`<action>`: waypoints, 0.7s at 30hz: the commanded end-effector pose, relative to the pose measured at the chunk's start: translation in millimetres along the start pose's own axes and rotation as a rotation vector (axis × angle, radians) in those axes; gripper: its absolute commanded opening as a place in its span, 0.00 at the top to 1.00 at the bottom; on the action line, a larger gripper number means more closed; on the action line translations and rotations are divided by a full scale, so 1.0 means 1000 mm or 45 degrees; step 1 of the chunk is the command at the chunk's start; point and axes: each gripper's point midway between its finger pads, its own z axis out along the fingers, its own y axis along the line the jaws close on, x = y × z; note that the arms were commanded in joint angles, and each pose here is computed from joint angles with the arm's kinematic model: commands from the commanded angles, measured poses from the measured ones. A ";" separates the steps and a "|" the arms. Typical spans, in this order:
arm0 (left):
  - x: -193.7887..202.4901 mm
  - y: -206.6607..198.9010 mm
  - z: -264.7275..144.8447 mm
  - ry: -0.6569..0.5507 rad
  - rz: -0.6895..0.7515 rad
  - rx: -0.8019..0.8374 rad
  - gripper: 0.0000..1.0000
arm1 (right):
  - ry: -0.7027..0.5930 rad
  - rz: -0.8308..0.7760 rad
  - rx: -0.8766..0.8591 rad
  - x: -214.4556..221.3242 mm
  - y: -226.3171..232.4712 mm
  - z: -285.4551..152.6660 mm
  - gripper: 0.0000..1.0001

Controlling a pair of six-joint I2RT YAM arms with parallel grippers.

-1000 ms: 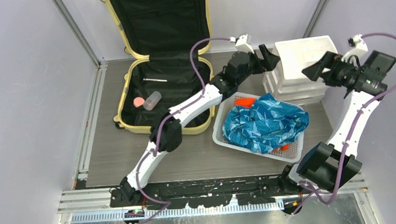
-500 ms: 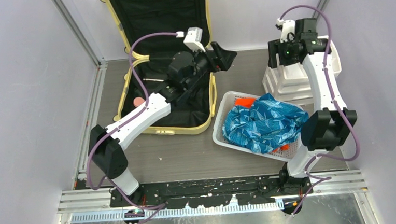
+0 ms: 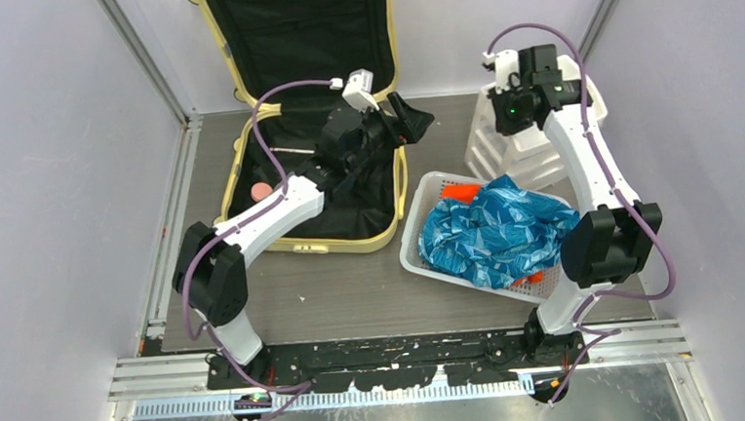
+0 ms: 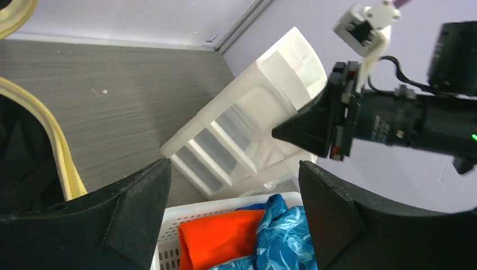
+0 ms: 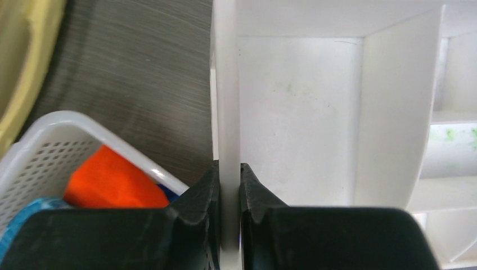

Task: Open, take out, and arrange the luggage
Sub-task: Move the storage box to the center of the board.

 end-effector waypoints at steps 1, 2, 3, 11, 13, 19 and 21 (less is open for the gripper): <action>-0.019 -0.004 0.010 -0.091 -0.093 0.035 0.16 | -0.179 -0.145 -0.167 -0.044 0.051 -0.016 0.93; -0.019 -0.002 0.011 -0.097 -0.102 0.023 0.16 | -0.180 -0.152 -0.187 -0.047 0.058 -0.014 0.93; -0.019 0.001 0.012 -0.108 -0.116 0.003 0.16 | -0.179 -0.154 -0.208 -0.050 0.065 -0.010 0.93; -0.018 0.026 0.023 -0.157 -0.325 -0.148 0.15 | -0.234 -0.183 -0.425 -0.065 0.112 -0.017 0.42; -0.015 0.027 0.026 -0.152 -0.385 -0.165 0.15 | -0.267 -0.186 -0.417 -0.067 0.109 -0.033 0.25; -0.009 0.026 0.042 -0.164 -0.594 -0.168 0.15 | -0.440 -0.103 -0.402 -0.064 0.073 -0.103 0.16; -0.006 0.022 0.049 -0.180 -0.640 -0.169 0.16 | -0.522 0.019 -0.398 -0.055 0.047 -0.123 0.16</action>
